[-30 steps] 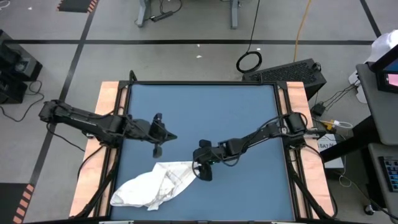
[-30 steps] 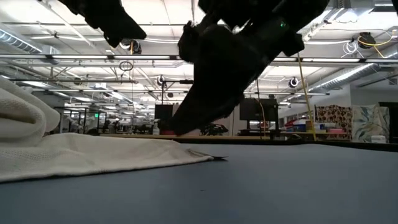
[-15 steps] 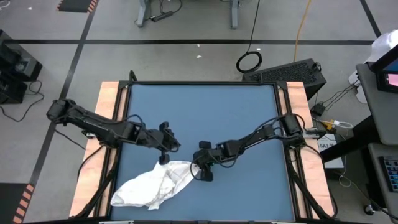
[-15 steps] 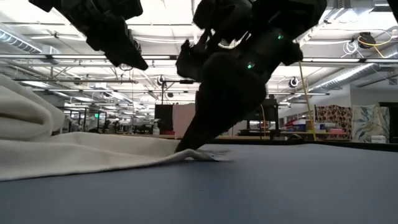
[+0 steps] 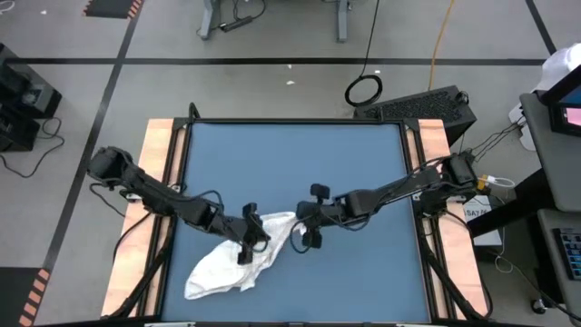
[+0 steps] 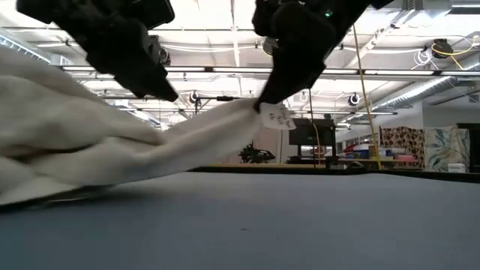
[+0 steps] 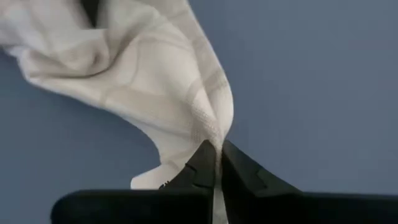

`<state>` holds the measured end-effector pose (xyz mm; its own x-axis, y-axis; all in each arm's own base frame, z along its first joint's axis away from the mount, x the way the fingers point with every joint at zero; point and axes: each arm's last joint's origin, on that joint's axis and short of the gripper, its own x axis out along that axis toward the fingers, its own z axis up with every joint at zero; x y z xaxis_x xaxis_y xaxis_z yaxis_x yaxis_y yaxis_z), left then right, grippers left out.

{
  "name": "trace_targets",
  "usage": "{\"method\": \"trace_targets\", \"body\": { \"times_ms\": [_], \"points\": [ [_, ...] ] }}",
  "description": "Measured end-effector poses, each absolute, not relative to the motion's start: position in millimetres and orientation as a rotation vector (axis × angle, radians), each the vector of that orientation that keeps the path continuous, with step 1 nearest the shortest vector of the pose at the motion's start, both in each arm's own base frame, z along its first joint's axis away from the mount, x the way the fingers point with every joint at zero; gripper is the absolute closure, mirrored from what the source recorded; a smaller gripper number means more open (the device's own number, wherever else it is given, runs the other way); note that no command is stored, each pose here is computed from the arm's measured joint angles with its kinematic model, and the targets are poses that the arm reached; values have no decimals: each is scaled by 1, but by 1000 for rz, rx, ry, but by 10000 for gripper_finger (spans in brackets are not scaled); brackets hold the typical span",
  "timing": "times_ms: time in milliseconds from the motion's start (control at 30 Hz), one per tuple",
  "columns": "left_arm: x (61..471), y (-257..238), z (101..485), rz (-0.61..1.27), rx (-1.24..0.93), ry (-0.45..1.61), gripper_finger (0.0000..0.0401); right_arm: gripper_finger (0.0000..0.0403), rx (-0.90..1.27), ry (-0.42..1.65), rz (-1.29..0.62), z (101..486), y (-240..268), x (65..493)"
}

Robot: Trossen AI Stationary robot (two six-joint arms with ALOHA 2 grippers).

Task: Roll towel into tight, uniform cylinder
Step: Roll the white towel

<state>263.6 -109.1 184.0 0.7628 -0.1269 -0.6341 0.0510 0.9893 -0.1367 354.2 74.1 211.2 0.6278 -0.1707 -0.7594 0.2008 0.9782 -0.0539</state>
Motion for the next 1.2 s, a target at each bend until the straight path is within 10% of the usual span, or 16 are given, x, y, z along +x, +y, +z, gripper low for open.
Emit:
{"method": "trace_targets", "body": {
  "times_ms": [900, 1200],
  "points": [
    [227, -166, 184, 132, -54, 697, 385, 383, 208, 836, -400, 181, 168, 298],
    [217, -203, 204, -38, 22, 555, 385, 289, 162, 789, -478, 176, 185, 281]
  ]
}}
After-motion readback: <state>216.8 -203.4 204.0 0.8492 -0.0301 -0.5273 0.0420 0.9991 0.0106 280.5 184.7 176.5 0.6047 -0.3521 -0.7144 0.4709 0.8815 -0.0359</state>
